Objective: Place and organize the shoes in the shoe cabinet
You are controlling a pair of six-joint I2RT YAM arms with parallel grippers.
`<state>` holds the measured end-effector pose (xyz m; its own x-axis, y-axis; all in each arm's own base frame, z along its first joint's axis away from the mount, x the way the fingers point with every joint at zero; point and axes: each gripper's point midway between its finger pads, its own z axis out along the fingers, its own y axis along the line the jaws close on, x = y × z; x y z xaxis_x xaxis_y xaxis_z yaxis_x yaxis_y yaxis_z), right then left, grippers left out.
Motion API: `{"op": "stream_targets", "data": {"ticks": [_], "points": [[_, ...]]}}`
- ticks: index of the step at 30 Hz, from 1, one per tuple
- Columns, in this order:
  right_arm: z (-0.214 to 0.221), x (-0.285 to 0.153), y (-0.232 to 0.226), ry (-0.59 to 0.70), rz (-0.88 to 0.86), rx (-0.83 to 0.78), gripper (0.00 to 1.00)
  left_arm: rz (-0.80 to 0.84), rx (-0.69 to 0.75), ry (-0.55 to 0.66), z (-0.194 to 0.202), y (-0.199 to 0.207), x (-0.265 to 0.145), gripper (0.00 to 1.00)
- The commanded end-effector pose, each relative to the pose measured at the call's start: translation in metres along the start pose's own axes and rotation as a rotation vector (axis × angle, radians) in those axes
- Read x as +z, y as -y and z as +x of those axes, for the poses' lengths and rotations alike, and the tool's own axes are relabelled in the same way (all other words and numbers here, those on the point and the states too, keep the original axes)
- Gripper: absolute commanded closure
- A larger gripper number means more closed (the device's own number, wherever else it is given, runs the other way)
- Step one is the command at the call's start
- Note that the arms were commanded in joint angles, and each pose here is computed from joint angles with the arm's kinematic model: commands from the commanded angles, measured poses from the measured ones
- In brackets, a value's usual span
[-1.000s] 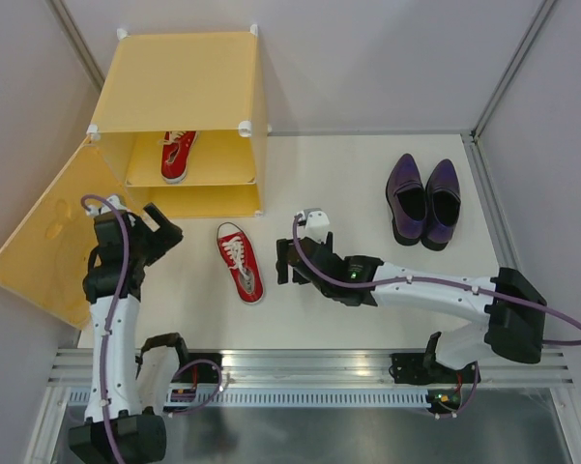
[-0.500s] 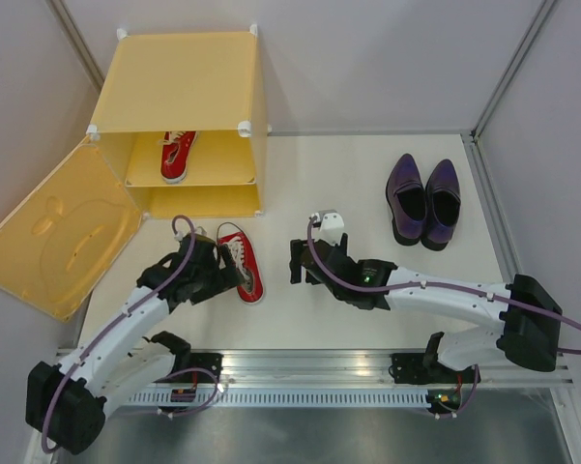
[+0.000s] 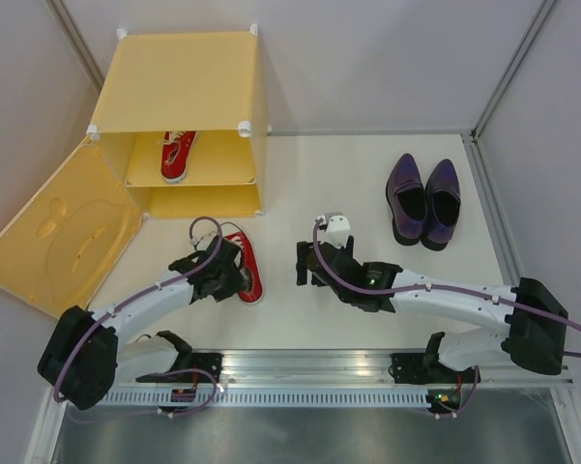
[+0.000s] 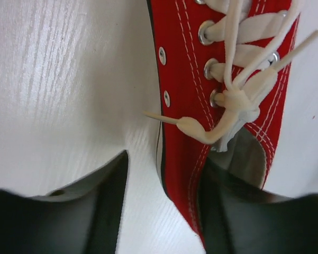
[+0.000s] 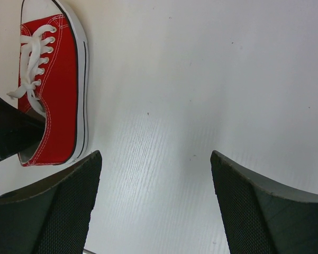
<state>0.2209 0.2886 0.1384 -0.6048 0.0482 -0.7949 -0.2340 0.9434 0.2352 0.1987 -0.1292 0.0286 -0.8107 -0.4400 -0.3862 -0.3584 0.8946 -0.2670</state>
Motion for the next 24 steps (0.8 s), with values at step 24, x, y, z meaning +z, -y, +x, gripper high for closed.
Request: {"op": "stream_targets", "data": {"ticks": [24], "points": [[-0.036, -0.037, 0.043, 0.138, 0.097, 0.044, 0.14, 0.062, 0.224, 0.440, -0.154, 0.030, -0.145, 0.98]]}}
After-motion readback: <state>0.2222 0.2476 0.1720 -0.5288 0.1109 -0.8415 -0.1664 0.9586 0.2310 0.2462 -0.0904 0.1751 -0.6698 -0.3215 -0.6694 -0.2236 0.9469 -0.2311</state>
